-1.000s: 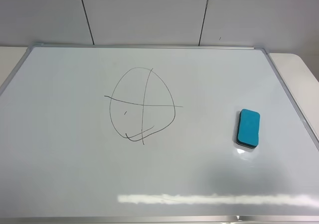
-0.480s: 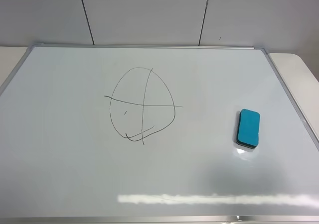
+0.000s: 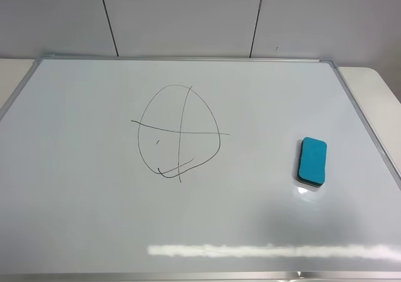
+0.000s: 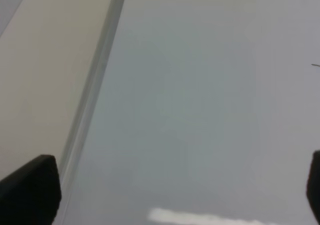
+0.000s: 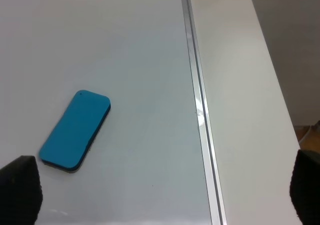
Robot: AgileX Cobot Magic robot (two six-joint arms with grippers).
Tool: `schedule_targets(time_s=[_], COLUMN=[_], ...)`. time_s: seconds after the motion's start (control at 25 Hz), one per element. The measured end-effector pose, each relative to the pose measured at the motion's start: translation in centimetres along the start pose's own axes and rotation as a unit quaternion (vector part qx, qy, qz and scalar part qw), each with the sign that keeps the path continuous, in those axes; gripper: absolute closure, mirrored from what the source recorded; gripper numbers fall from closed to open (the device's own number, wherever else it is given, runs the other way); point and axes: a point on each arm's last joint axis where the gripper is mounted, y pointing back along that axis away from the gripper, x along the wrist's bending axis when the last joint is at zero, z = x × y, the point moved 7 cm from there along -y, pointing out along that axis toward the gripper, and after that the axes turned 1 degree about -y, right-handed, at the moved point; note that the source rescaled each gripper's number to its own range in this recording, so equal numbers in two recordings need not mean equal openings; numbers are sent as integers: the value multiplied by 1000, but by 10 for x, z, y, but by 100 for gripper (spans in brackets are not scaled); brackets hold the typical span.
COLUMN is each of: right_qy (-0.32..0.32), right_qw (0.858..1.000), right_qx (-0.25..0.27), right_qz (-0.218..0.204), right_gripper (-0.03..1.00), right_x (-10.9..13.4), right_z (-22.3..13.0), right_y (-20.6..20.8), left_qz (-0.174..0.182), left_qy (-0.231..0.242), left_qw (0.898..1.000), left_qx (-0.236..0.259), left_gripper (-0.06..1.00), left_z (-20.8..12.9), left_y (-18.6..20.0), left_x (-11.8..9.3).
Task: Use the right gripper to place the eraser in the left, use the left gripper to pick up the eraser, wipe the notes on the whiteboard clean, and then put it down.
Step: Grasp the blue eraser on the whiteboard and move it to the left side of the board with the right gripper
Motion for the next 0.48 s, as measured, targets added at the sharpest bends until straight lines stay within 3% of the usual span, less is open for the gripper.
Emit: schedule_targets(time_s=[0.2,0.32,0.48], right_qy=[-10,-31,-50], right_qw=[998,985,963], right_qx=[60,161,254], right_qz=[21,58,80], right_gripper=[-3,1,13], right_x=[5,18,27], right_z=[16,26,27], right_y=[-16,-50,-91], left_qz=[0,0,0], left_qy=[0,0,0], left_qw=[1000,1000,1000], left_qx=[0,0,0], left_gripper=[-6,-6,-6], left_z=[0,0,0], left_y=[0,0,0], left_x=[0,0,0])
